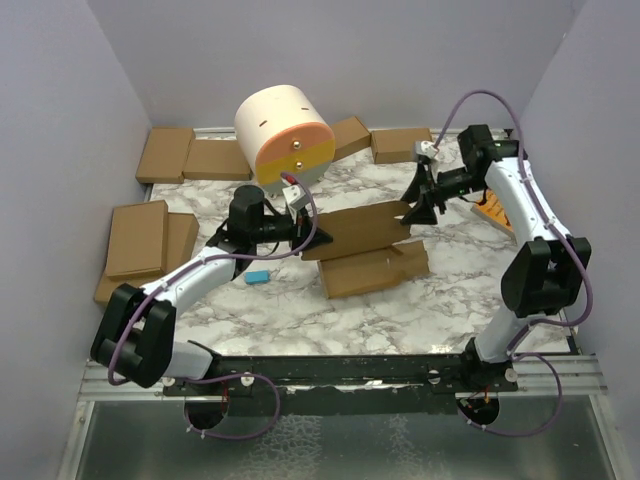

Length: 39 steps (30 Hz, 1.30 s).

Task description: Fold the paper box

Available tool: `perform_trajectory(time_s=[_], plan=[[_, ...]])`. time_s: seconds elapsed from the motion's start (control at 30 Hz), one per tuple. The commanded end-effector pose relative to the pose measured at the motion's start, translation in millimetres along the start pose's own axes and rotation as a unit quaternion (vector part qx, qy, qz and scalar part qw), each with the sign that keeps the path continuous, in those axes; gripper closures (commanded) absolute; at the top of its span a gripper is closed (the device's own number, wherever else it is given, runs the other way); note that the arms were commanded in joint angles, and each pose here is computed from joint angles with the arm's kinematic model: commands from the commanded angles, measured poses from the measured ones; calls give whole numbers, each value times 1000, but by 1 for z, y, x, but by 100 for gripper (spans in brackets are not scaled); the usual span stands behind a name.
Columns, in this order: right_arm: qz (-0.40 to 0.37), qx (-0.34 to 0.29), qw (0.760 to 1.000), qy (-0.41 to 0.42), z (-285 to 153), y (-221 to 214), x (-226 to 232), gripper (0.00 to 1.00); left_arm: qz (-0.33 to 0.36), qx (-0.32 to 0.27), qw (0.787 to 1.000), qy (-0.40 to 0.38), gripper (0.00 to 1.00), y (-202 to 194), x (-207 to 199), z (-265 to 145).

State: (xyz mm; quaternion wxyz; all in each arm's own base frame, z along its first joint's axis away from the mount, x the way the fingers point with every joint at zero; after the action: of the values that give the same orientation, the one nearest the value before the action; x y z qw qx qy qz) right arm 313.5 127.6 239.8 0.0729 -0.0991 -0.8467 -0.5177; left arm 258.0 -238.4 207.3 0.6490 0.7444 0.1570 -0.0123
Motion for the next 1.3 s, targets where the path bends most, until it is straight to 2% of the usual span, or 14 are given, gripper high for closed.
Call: perform_trajectory(time_s=[0.0,0.17,0.27,0.3,0.33,0.43,0.63,0.83,0.97,1.13,1.2,1.27], plan=[[-15,-87,995,-53,-40,27,-9,39,48,-37,997,41,100,15,-2,-11],[23,-170,977,-129,-77,13,-21,33,86,-63,992,65,100,22,-5,-19],[49,-207,963,-164,-82,-11,-19,18,104,-79,989,75,100,27,-8,-23],[57,-217,962,-156,-78,-20,-14,7,109,-84,987,78,100,27,-9,-24],[65,-225,962,-143,-73,-28,-9,1,113,-88,986,83,100,29,-9,-26],[104,-228,962,-106,-62,-45,-7,0,123,-98,984,88,100,33,-12,-29],[193,-200,950,-142,-55,-76,-30,8,132,-109,981,95,100,37,-16,-32],[218,-189,945,-152,-45,-92,-34,11,133,-116,980,94,100,39,-20,-33],[235,-171,946,-145,-32,-100,-39,17,131,-116,980,93,100,39,-20,-32],[249,-151,947,-137,-20,-105,-44,35,131,-117,980,95,100,40,-20,-33],[246,-150,948,-139,-20,-104,-45,46,131,-117,980,95,100,40,-20,-33],[241,-151,948,-140,-21,-101,-45,61,130,-117,980,95,100,40,-19,-32]])
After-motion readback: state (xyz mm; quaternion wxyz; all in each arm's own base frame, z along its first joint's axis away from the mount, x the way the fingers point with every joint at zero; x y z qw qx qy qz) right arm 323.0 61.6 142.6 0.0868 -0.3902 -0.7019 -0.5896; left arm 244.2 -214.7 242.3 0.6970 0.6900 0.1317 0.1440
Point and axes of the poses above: each gripper's point midway between its finger pads, its own z axis out along the fingers, its own x axis along the line the jaws close on, y = z × x, the point moved 5 cm from there along -z, back along the fingers, and after that the axes turned 5 degrees about z, right-handed, at the moved point
